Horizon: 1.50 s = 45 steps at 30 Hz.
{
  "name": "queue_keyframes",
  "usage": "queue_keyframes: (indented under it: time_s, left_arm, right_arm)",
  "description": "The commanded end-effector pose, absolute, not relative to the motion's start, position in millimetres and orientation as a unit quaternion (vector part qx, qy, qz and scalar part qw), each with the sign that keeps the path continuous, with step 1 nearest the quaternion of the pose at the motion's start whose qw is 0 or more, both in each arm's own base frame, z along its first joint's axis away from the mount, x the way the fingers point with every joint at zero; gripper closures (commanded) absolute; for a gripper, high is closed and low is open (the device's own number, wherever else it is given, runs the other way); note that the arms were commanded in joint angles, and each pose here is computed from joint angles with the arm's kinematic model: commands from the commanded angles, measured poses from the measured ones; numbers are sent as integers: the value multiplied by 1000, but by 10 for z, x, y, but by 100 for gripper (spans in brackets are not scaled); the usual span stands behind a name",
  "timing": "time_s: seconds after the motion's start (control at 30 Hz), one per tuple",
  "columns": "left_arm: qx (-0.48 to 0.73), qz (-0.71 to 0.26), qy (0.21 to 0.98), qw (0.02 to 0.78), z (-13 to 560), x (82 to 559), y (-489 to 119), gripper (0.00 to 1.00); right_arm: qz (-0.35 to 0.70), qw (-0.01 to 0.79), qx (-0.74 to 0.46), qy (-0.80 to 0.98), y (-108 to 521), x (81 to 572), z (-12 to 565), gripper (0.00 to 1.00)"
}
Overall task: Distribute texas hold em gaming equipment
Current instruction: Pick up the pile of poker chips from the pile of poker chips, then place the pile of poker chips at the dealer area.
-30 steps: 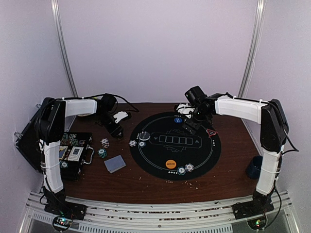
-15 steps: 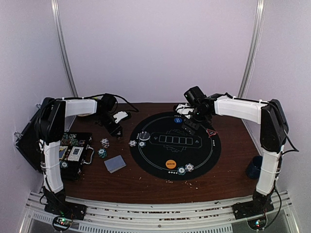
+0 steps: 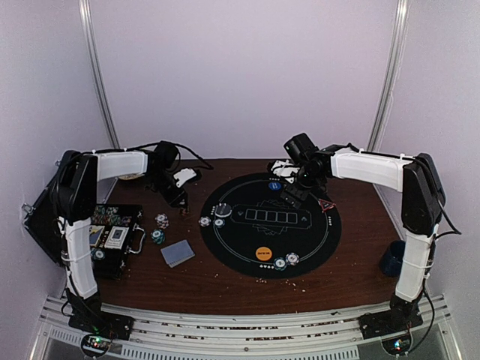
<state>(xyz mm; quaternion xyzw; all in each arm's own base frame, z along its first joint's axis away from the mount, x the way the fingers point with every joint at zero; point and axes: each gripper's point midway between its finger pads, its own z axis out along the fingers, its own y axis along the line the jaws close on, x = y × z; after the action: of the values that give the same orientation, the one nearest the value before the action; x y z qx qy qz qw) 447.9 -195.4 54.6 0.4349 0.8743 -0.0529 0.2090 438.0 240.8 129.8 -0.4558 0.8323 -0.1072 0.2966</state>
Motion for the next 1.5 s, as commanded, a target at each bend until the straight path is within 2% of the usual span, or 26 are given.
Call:
queue_keyframes:
  time_s: [0.0,0.13,0.27,0.6,0.7,1.47]
  left_arm:
    - [428,-45,864,261,929,4593,-1947,64]
    - [435,-51,859,267,1007,4540,-1975,65]
    - [464,-66,842,269,1067,4353,-2106,71]
    - [616,-122,742,235,931,3267,-2814,69]
    - [635,-128,729,223,829,3112,-2960,69]
    - [595,-67,764,240,375,3560,-2985,69]
  right_arm:
    - [-121,296,-453,832,2381,4384,1256,0]
    - [-123,298,-452,832,2376,4390,1269,0]
    - [-126,302,-450,831,2369,4398,1289,0]
    - [-133,307,-444,831,2298,4433,1323,0]
    - [-132,308,-442,832,2278,4440,1331,0]
    - [-134,315,-435,833,2231,4458,1399,0]
